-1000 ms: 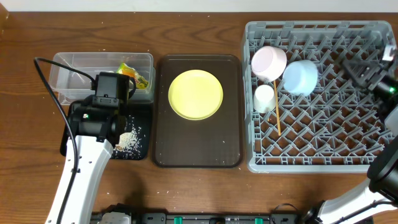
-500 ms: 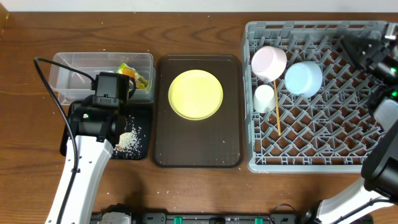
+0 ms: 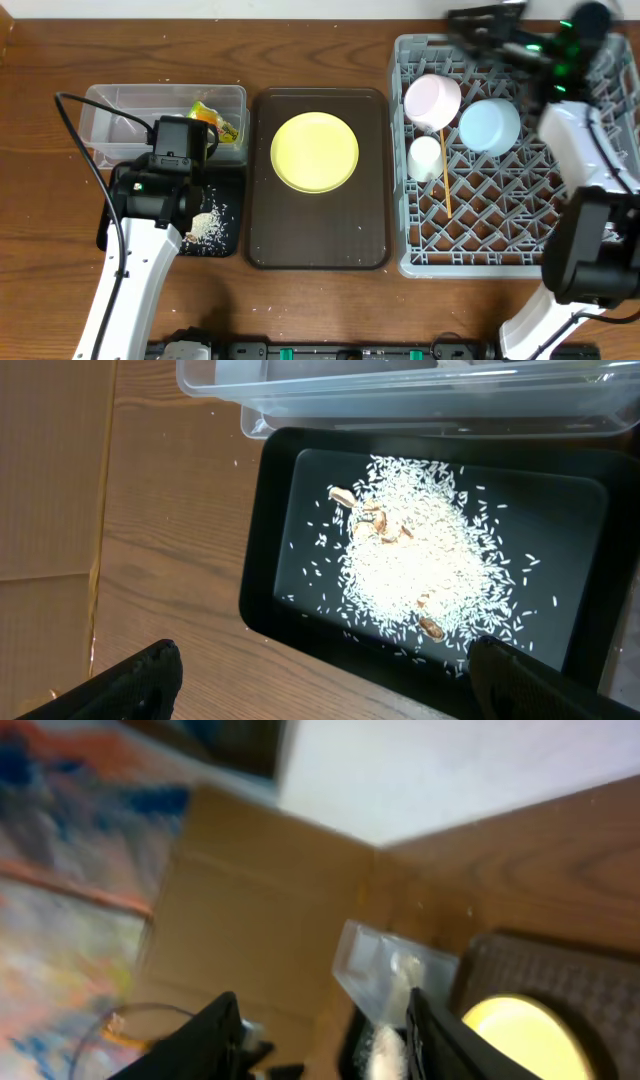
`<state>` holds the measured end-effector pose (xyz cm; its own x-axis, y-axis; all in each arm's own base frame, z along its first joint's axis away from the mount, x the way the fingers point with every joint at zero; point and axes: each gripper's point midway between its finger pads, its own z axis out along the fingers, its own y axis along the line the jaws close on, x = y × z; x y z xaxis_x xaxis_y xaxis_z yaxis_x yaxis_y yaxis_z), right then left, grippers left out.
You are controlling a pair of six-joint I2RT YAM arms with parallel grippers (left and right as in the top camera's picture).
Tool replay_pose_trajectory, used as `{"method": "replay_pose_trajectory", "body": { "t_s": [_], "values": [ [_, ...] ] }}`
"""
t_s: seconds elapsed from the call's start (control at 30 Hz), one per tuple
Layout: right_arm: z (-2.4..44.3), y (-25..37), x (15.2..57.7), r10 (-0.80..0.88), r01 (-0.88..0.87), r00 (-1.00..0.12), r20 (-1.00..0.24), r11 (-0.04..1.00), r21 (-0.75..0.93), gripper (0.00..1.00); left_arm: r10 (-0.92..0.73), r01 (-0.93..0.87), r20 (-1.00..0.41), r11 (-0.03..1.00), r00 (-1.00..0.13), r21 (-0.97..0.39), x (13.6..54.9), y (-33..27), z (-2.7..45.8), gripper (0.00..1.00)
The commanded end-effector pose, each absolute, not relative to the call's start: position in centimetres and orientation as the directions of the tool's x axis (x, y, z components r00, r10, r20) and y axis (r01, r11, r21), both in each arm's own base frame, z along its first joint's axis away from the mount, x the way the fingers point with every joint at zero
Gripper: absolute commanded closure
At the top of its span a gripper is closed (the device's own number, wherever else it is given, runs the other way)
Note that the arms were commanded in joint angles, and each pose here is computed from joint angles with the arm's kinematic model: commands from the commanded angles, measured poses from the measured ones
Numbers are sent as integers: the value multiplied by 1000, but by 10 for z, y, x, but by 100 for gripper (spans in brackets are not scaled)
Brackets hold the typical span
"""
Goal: Sort waste into correct bins and load items into the dishwasher rack
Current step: 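Move the right gripper left and grip the yellow plate rim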
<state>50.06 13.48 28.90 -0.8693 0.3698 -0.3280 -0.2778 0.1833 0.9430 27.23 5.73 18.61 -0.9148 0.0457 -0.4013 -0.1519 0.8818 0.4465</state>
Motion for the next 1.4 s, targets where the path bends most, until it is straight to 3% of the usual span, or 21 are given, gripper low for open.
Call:
{"method": "replay_pose_trajectory", "body": {
  "t_s": [0.0, 0.1, 0.2, 0.33, 0.43, 0.57, 0.9, 1.37],
  "values": [
    [274, 173, 511, 309, -424, -773, -553, 396, 814, 49, 47, -157, -405, 875, -913, 457, 273, 60, 190, 6],
    [235, 204, 510, 210, -381, -759, -617, 625, 681, 49, 47, -158, -405, 875, -913, 457, 273, 60, 190, 6],
    [210, 236, 498, 33, -427, -716, -697, 770, 475, 49, 47, -157, -405, 875, -913, 457, 273, 60, 190, 6],
    [178, 277, 467, -243, -501, -651, -719, 849, 167, 51, 47, -157, -405, 875, -913, 457, 273, 60, 190, 6],
    [157, 284, 451, -353, -435, -643, -680, 899, -55, 57, 47, -157, -405, 875, -913, 457, 273, 60, 190, 6],
    [140, 292, 437, -439, -389, -632, -639, 893, -228, 62, 47, -158, -405, 875, -913, 457, 273, 60, 190, 6],
    [93, 274, 439, -399, -340, -730, -555, 916, -212, 65, 47, -157, -405, 875, -913, 457, 273, 60, 190, 6],
    [32, 254, 427, -348, -366, -859, -375, 930, -25, 69, 47, -157, -405, 875, -913, 457, 273, 60, 190, 6]
  ]
}}
